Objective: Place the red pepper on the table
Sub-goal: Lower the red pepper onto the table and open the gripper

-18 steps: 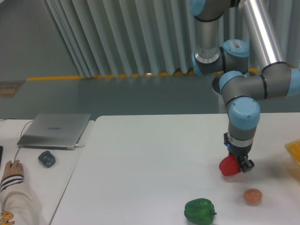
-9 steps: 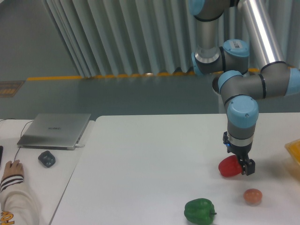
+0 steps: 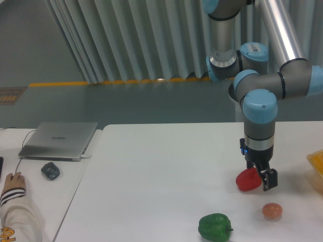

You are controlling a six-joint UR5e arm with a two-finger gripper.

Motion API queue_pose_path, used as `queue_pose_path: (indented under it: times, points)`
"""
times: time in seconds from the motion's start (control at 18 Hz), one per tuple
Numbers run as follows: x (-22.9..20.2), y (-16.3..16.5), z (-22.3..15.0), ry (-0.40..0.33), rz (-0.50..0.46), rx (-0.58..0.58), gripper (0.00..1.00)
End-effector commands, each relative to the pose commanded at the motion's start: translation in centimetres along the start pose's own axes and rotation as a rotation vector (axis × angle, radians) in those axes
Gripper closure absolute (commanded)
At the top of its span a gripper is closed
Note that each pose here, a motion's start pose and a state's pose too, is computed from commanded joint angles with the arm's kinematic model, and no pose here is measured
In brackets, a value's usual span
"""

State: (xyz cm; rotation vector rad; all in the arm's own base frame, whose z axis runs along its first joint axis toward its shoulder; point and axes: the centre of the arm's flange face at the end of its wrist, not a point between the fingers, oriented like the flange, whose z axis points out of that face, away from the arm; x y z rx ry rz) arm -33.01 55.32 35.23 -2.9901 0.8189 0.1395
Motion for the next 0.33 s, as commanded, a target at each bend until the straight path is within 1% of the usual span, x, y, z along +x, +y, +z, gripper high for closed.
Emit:
queue_pose_path:
  times: [0.22,0.33]
  points:
    - [-0.18,0.52,-0.22,-0.029,-0.001,-0.049,0.00]
    - [-0.21,0.63,-0.22,-0.032,-0.001,-0.059,0.00]
